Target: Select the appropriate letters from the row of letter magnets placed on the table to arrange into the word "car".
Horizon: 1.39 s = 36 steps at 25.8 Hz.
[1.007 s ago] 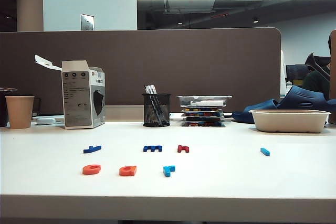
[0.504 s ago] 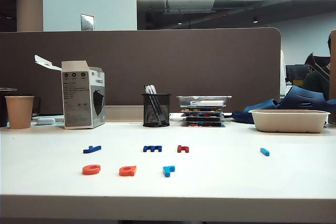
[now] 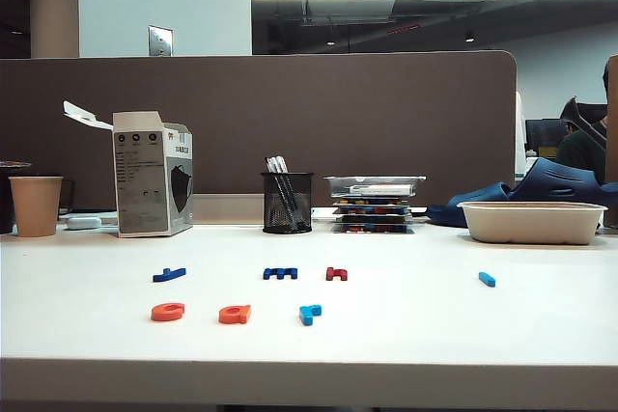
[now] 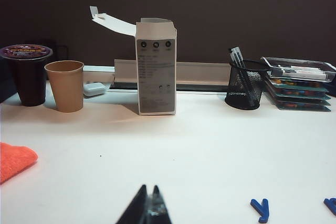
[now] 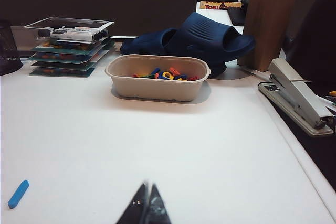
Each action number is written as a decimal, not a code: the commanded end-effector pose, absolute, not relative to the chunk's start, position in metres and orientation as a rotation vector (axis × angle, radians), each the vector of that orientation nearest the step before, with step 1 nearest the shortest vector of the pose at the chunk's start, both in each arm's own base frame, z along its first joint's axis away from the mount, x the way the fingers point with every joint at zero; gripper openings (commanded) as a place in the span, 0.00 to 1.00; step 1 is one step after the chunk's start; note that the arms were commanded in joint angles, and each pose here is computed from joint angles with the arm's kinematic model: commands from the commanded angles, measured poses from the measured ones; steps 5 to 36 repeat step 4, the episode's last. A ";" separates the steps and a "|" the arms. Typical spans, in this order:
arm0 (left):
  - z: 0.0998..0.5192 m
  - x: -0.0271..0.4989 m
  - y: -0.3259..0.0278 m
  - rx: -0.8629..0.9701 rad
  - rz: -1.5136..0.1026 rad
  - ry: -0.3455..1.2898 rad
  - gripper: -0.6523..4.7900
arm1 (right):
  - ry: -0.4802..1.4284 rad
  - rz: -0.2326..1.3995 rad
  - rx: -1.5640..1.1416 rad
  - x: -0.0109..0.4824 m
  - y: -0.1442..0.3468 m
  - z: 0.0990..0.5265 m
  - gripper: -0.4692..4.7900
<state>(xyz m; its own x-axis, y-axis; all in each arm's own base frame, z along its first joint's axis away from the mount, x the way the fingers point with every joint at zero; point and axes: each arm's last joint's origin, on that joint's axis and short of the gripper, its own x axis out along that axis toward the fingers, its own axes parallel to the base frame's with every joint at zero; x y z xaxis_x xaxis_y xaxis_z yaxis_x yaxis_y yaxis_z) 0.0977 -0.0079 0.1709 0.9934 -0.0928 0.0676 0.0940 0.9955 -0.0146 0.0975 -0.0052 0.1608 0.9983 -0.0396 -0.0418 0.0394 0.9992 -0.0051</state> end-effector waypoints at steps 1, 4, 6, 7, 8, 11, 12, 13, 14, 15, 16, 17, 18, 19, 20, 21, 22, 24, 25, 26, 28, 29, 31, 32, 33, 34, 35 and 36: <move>0.173 0.097 -0.008 -0.017 -0.097 -0.078 0.11 | 0.025 -0.043 -0.008 0.097 -0.005 0.161 0.09; 0.173 0.097 -0.008 -0.017 -0.097 -0.078 0.11 | 0.025 -0.043 -0.008 0.097 -0.005 0.161 0.09; 0.173 0.097 -0.008 -0.017 -0.097 -0.078 0.11 | 0.025 -0.043 -0.008 0.097 -0.005 0.161 0.09; 0.173 0.097 -0.008 -0.017 -0.097 -0.078 0.11 | 0.025 -0.043 -0.008 0.097 -0.005 0.161 0.09; 0.173 0.097 -0.008 -0.017 -0.097 -0.078 0.11 | 0.025 -0.043 -0.008 0.097 -0.005 0.161 0.09; 0.173 0.097 -0.008 -0.017 -0.097 -0.078 0.11 | 0.025 -0.043 -0.008 0.097 -0.005 0.161 0.09; 0.173 0.097 -0.008 -0.017 -0.097 -0.078 0.11 | 0.025 -0.043 -0.008 0.097 -0.005 0.161 0.09; 0.173 0.097 -0.008 -0.017 -0.097 -0.078 0.11 | 0.025 -0.043 -0.008 0.097 -0.005 0.161 0.09; 0.173 0.097 -0.008 -0.017 -0.097 -0.078 0.11 | 0.025 -0.043 -0.008 0.097 -0.005 0.161 0.09; 0.173 0.097 -0.008 -0.017 -0.097 -0.078 0.11 | 0.025 -0.043 -0.008 0.097 -0.005 0.161 0.09; 0.173 0.097 -0.008 -0.017 -0.097 -0.078 0.11 | 0.025 -0.043 -0.008 0.097 -0.005 0.161 0.09; 0.173 0.097 -0.008 -0.017 -0.097 -0.078 0.11 | 0.025 -0.043 -0.008 0.097 -0.005 0.161 0.09; 0.173 0.097 -0.008 -0.017 -0.097 -0.078 0.11 | 0.025 -0.043 -0.008 0.097 -0.005 0.161 0.09; 0.173 0.097 -0.008 -0.017 -0.097 -0.078 0.11 | 0.025 -0.043 -0.008 0.097 -0.005 0.161 0.09; 0.173 0.097 -0.008 -0.017 -0.097 -0.078 0.11 | 0.025 -0.043 -0.008 0.097 -0.005 0.161 0.09; 0.173 0.097 -0.008 -0.017 -0.097 -0.078 0.11 | 0.025 -0.043 -0.008 0.097 -0.005 0.161 0.09; 0.173 0.097 -0.008 -0.017 -0.097 -0.078 0.11 | 0.025 -0.043 -0.008 0.097 -0.005 0.161 0.09; 0.173 0.097 -0.008 -0.017 -0.097 -0.078 0.11 | 0.025 -0.043 -0.008 0.097 -0.005 0.161 0.09; 0.173 0.097 -0.008 -0.017 -0.097 -0.078 0.11 | 0.025 -0.043 -0.008 0.097 -0.005 0.161 0.09; 0.173 0.097 -0.008 -0.017 -0.097 -0.078 0.11 | 0.025 -0.043 -0.008 0.097 -0.005 0.161 0.09; 0.173 0.097 -0.008 -0.017 -0.097 -0.078 0.11 | 0.025 -0.043 -0.008 0.097 -0.005 0.161 0.09; 0.173 0.097 -0.008 -0.017 -0.097 -0.078 0.11 | 0.025 -0.043 -0.008 0.097 -0.005 0.161 0.09; 0.173 0.097 -0.008 -0.017 -0.097 -0.078 0.11 | 0.025 -0.043 -0.008 0.097 -0.005 0.161 0.09; 0.173 0.097 -0.008 -0.017 -0.097 -0.078 0.11 | 0.025 -0.043 -0.008 0.097 -0.005 0.161 0.09; 0.173 0.097 -0.008 -0.017 -0.097 -0.078 0.11 | 0.025 -0.043 -0.008 0.097 -0.005 0.161 0.09; 0.173 0.097 -0.008 -0.017 -0.097 -0.078 0.11 | 0.025 -0.043 -0.008 0.097 -0.005 0.161 0.09; 0.173 0.097 -0.008 -0.017 -0.097 -0.078 0.11 | 0.025 -0.043 -0.008 0.097 -0.005 0.161 0.09; 0.173 0.097 -0.008 -0.017 -0.097 -0.078 0.11 | 0.025 -0.043 -0.008 0.097 -0.005 0.161 0.09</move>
